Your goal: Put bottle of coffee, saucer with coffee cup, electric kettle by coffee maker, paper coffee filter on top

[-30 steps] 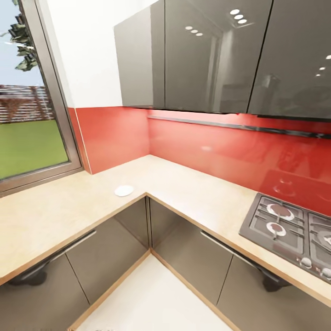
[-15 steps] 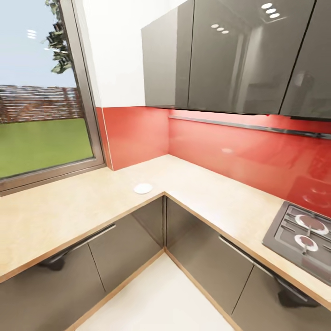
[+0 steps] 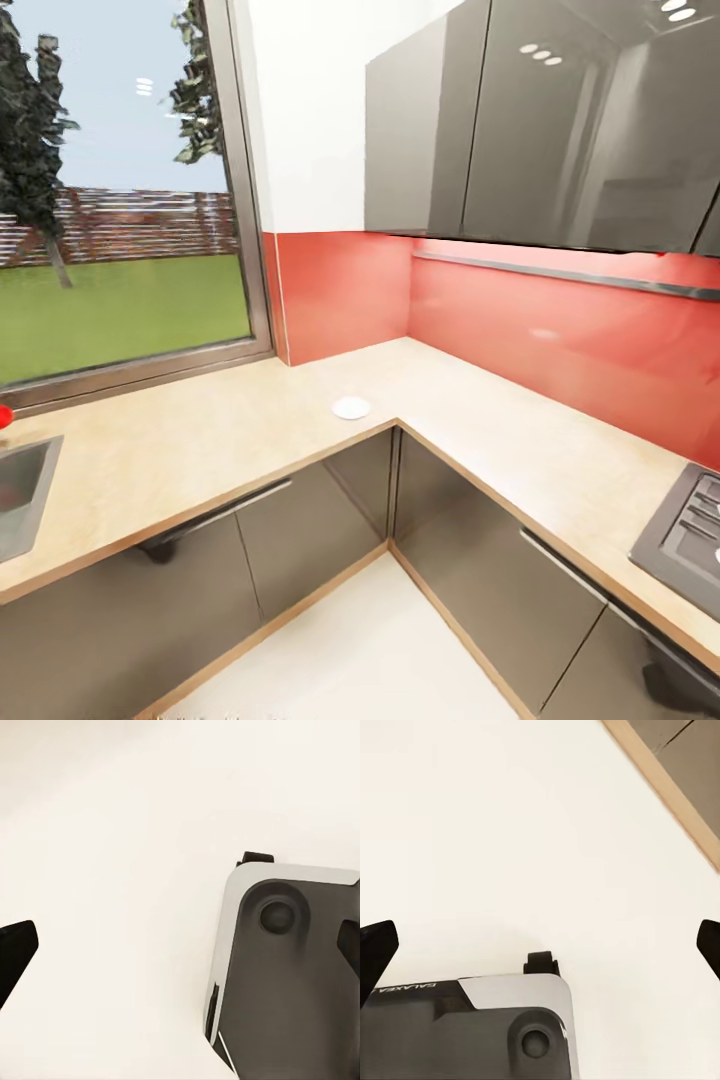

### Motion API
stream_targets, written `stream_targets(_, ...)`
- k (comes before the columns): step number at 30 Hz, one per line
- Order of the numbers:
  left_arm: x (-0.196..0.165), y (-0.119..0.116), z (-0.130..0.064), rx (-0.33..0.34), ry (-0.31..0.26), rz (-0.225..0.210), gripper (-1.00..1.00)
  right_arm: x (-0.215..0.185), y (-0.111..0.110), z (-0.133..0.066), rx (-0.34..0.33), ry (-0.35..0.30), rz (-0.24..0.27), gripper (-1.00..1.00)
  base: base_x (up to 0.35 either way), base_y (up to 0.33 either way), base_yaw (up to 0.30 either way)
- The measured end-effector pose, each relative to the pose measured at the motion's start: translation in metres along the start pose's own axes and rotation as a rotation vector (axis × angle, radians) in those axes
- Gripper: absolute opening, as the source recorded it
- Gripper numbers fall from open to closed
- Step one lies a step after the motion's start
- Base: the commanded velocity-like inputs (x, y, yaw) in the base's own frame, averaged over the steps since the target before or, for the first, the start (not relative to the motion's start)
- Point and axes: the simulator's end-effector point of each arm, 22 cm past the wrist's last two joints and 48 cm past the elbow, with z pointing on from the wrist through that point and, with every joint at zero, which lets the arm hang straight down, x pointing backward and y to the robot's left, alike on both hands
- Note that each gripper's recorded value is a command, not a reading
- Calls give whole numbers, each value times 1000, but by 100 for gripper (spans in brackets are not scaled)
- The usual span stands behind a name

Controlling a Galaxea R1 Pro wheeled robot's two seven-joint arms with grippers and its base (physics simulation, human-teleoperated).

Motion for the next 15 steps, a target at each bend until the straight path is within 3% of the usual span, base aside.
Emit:
stream_targets(9,0,-1,0,2,0,3,100,0,0,0,0,0,0,100,-8,-4,277)
stream_targets(15,0,-1,0,1,1,3,100,-1,0,0,0,0,1,100,-190,-132,277)
